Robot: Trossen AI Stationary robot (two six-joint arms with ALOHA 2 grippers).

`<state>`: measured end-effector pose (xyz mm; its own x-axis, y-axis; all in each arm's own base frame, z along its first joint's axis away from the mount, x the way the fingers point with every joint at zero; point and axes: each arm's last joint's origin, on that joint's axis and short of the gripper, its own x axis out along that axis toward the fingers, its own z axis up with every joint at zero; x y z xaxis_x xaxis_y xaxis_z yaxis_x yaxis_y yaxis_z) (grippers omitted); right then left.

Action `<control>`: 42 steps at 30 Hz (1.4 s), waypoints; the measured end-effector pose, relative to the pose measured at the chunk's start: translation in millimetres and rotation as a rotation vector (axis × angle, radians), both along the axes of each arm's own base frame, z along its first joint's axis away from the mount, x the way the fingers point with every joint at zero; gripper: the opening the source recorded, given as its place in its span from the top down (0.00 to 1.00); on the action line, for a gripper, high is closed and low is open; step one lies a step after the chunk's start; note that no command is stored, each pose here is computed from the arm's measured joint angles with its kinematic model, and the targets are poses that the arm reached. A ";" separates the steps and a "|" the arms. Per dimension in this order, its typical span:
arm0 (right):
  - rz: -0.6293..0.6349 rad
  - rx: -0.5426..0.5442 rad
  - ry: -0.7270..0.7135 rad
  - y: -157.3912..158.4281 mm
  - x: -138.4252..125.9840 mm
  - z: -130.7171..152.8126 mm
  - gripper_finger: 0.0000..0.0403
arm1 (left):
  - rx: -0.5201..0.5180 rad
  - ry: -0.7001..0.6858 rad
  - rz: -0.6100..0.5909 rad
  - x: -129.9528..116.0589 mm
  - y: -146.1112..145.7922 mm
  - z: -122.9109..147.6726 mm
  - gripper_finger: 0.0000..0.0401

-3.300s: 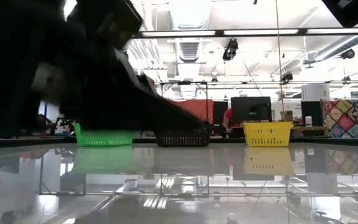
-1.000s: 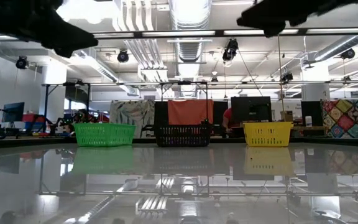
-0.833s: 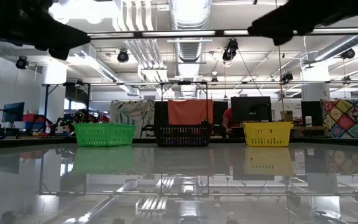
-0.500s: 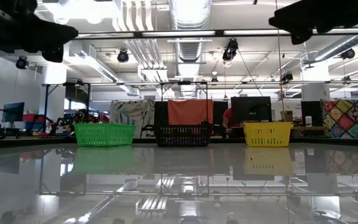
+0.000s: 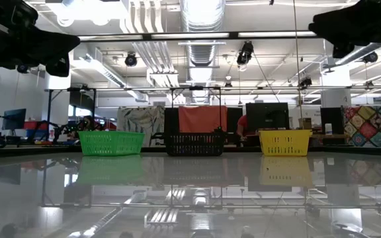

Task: Sort Halloween decoration
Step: Return to Home Position

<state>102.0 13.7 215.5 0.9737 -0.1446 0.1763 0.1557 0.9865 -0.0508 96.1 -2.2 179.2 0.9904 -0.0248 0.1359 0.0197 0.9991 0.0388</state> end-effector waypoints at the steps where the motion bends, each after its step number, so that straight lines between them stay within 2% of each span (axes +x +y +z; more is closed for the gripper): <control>1: -0.011 0.002 -0.010 -0.8 -2.1 -2.0 0.70 | -0.003 0.003 -0.010 0.1 -0.3 -0.3 1.00; 7: -0.042 0.003 0.015 -4.9 -15.3 -10.1 0.70 | -0.019 0.020 -0.026 0.5 -0.7 -1.9 1.00; 13: -0.080 -0.031 0.065 -6.4 -15.9 -11.0 0.70 | -0.012 0.053 -0.012 1.1 -0.2 -5.0 1.00; 19: -0.132 -0.043 0.126 -8.3 -7.9 -41.1 0.70 | -0.026 0.090 0.069 2.1 2.3 -8.5 1.00; 21: -0.137 -0.041 0.129 -8.6 -6.0 -42.3 0.70 | -0.029 0.119 0.069 2.4 2.3 -11.2 1.00; 27: -0.125 -0.141 0.112 -7.6 -4.7 -38.4 0.70 | -0.014 0.154 0.071 4.3 2.3 -13.3 1.00; 33: -0.135 -0.159 0.135 -7.8 -4.4 -40.2 0.70 | -0.013 0.192 0.073 6.6 2.3 -16.2 1.00; 38: -0.133 -0.142 0.131 -7.8 -4.5 -40.2 0.70 | -0.012 0.215 0.074 7.9 2.3 -18.0 1.00; 42: -0.115 -0.010 0.116 -7.8 -4.4 -41.5 0.70 | -0.011 0.229 0.075 8.7 2.3 -19.1 1.00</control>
